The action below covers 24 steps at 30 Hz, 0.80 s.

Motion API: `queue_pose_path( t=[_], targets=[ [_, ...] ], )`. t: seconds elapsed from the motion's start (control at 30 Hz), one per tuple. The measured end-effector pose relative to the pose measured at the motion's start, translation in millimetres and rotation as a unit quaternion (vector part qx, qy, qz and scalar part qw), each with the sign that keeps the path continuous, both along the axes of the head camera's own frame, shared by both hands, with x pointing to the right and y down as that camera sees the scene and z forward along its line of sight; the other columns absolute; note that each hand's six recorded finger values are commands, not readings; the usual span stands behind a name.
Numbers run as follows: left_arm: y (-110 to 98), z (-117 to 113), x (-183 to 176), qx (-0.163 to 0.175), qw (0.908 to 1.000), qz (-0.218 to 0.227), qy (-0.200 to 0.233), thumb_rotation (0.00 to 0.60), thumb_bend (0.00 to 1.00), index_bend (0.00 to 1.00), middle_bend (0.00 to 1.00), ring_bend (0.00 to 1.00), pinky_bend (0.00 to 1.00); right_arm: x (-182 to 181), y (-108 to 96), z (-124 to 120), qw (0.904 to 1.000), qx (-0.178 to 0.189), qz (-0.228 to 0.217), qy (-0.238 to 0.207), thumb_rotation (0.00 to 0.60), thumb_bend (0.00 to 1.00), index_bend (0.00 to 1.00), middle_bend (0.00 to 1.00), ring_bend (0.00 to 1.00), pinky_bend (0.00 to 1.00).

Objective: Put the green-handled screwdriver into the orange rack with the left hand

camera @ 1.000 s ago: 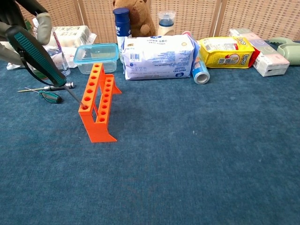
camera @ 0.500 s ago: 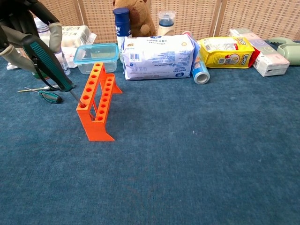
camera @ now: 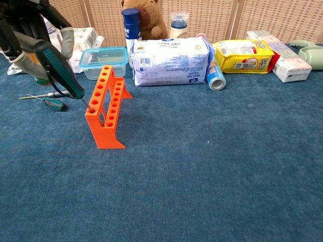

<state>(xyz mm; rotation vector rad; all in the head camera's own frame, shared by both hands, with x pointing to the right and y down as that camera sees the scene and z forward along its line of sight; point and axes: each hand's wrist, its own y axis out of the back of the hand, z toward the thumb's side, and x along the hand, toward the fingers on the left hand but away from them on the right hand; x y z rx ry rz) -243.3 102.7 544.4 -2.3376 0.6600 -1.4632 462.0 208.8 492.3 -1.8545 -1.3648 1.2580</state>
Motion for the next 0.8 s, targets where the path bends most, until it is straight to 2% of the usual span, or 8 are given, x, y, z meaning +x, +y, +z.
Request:
queue_pose_path(
  t=[0.1,0.17,0.43,0.8],
  targets=[
    [-0.1,1.4,1.2,0.003,1.0000,-0.001,-0.001,0.600,0.34,0.53,0.95,0.83,0.86,0.4,0.0,-0.1,1.0000,0.000,0.000,0.000,0.600,0.06,0.16,0.03,0.01,0.00],
    [-0.6,1.5,1.5,0.005,1.0000,-0.002,-0.002,0.600,0.34,0.49,0.95,0.83,0.86,0.3,0.0,0.2,1.0000,-0.001,0.000,0.000,0.600,0.06,0.16,0.03,0.01,0.00],
    [-3.7,1.5,0.6,0.015,0.9998,-0.010,-0.003,0.600,0.34,0.24,0.95,0.83,0.86,0.5,0.1,0.0,1.0000,-0.001,0.001,0.000,0.600,0.06,0.16,0.03,0.01,0.00],
    [-7.4,-2.5,0.8,0.030,0.9994,-0.017,0.011,0.600,0.34,0.17,0.94,0.83,0.86,0.5,0.0,0.1,1.0000,-0.001,0.001,0.000,0.600,0.06,0.16,0.03,0.01,0.00]
  ],
)
